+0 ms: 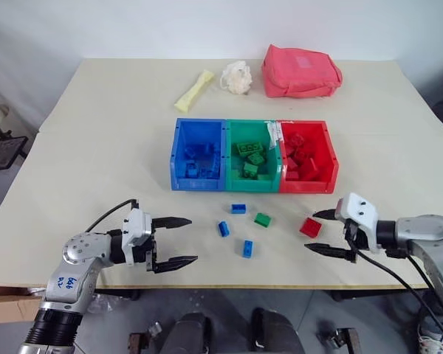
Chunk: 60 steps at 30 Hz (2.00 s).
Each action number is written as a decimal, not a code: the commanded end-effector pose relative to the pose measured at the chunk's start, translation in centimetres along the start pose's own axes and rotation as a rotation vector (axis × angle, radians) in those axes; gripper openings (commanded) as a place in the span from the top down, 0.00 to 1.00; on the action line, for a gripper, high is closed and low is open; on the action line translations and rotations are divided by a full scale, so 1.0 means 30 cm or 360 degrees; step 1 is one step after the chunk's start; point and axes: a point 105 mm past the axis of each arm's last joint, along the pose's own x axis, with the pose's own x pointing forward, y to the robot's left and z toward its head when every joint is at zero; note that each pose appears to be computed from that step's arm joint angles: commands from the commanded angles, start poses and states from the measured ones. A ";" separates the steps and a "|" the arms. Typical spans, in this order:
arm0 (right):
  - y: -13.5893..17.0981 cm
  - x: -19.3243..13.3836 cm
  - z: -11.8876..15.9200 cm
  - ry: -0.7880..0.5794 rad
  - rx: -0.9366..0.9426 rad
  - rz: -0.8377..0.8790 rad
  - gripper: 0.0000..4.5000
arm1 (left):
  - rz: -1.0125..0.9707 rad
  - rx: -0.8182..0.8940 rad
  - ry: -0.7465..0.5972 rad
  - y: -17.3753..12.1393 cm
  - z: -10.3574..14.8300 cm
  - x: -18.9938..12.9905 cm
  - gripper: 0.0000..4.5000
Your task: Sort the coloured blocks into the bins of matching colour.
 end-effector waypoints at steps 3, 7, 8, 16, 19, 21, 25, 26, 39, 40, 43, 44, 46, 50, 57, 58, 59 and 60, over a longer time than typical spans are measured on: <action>-0.008 0.007 0.038 -0.0109 -0.0054 -0.0045 0.31 | 0.0016 0.0052 -0.0051 0.001 0.037 0.002 0.00; -0.035 -0.009 0.071 -0.0174 -0.0076 -0.0134 0.59 | 0.0018 0.0061 -0.0052 0.009 0.035 0.008 0.00; -0.040 -0.015 0.084 -0.0196 -0.0081 -0.0151 0.67 | 0.0016 0.0062 -0.0054 0.012 0.035 0.011 0.00; -0.197 -0.112 0.309 -0.0602 -0.0126 -0.0554 0.67 | -0.0002 0.0081 -0.0090 0.042 0.036 0.037 0.00; -0.270 -0.123 0.356 -0.0657 -0.0137 -0.0674 0.67 | -0.0016 0.0092 -0.0091 0.051 0.034 0.045 0.00; -0.329 -0.114 0.403 -0.0713 -0.0148 -0.0752 0.67 | -0.0025 0.0107 -0.0100 0.059 0.038 0.057 0.00; -0.342 -0.067 0.426 -0.0703 -0.0188 -0.0691 0.45 | -0.0032 0.0121 -0.0108 0.074 0.042 0.065 0.00; -0.341 -0.059 0.430 -0.0706 -0.0207 -0.0687 0.39 | -0.0034 0.0126 -0.0108 0.077 0.042 0.066 0.00; -0.053 -0.131 0.302 -0.0565 -0.0276 -0.0106 0.01 | -0.0038 0.0146 -0.0105 0.101 0.040 0.055 0.00; -0.035 -0.141 0.287 -0.0541 -0.0263 -0.0079 0.01 | -0.0038 0.0144 -0.0102 0.101 0.039 0.053 0.00; -0.009 -0.188 0.207 -0.0391 -0.0211 -0.0076 0.01 | -0.0036 0.0138 -0.0080 0.105 0.026 0.040 0.00; -0.002 -0.207 0.183 -0.0351 -0.0189 -0.0083 0.01 | -0.0034 0.0137 -0.0075 0.107 0.024 0.034 0.00; 0.013 -0.234 0.148 -0.0281 -0.0157 -0.0086 0.01 | -0.0031 0.0135 -0.0071 0.111 0.022 0.026 0.00; 0.031 -0.237 0.136 -0.0250 -0.0142 -0.0082 0.01 | -0.0026 0.0140 -0.0067 0.118 0.019 0.015 0.00; 0.053 -0.085 0.205 -0.0355 -0.0127 0.0000 0.01 | -0.0006 0.0156 -0.0095 0.116 0.027 0.019 0.00; 0.061 -0.042 0.219 -0.0382 -0.0125 0.0028 0.01 | -0.0006 0.0156 -0.0102 0.111 0.028 0.021 0.00; 0.067 -0.003 0.232 -0.0403 -0.0130 0.0044 0.01 | -0.0007 0.0156 -0.0108 0.105 0.029 0.021 0.00; 0.065 0.029 0.236 -0.0404 -0.0126 0.0036 0.01 | -0.0007 0.0155 -0.0113 0.099 0.029 0.021 0.00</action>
